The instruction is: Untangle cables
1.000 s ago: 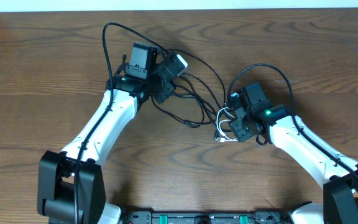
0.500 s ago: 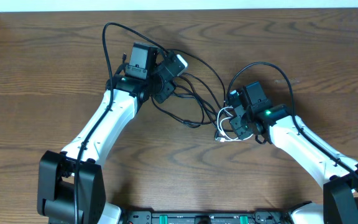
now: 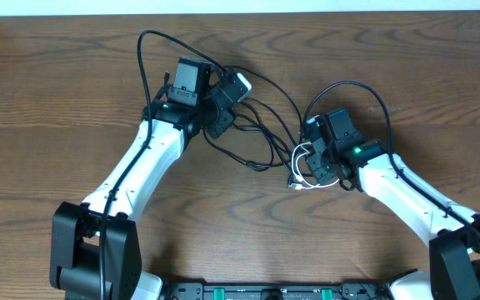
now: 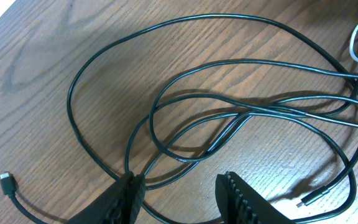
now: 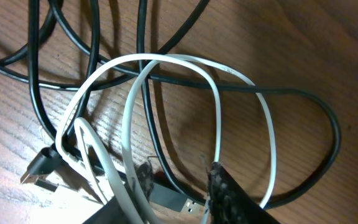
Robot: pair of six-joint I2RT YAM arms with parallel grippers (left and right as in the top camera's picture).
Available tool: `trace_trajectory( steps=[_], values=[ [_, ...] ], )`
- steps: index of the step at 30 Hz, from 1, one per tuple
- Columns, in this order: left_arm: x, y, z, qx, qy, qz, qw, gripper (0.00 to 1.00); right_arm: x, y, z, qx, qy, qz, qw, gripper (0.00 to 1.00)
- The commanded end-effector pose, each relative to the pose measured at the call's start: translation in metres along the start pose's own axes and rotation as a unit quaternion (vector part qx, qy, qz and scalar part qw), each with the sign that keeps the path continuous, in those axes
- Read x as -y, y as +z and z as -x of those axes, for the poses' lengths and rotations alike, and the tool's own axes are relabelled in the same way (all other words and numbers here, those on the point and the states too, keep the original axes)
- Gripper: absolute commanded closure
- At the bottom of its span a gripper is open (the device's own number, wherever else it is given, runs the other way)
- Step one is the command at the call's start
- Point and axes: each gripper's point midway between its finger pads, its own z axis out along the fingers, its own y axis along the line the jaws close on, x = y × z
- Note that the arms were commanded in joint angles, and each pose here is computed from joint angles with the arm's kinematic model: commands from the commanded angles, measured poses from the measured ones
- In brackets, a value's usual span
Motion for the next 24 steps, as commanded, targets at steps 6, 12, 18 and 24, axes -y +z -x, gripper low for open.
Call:
trace_trajectory(
  steps=[6, 12, 18, 24],
  values=[
    [-0.003, -0.005, 0.001, 0.003, -0.001, 0.005, 1.000, 0.56, -0.002, 0.005, -0.004, -0.004, 0.001, 0.003, 1.000, 0.99],
    [-0.003, -0.005, 0.001, 0.003, -0.001, 0.005, 1.000, 0.56, -0.002, 0.002, -0.002, -0.001, 0.020, 0.002, 1.000, 0.99],
    [-0.003, -0.005, 0.001, 0.003, -0.001, 0.005, 1.000, 0.46, 0.001, -0.035, 0.018, 0.042, 0.041, -0.001, 0.998, 0.99],
    [-0.003, -0.005, 0.001, 0.003, -0.001, 0.005, 1.000, 0.44, 0.007, -0.130, 0.057, 0.136, 0.044, -0.007, 0.990, 0.99]
  ],
)
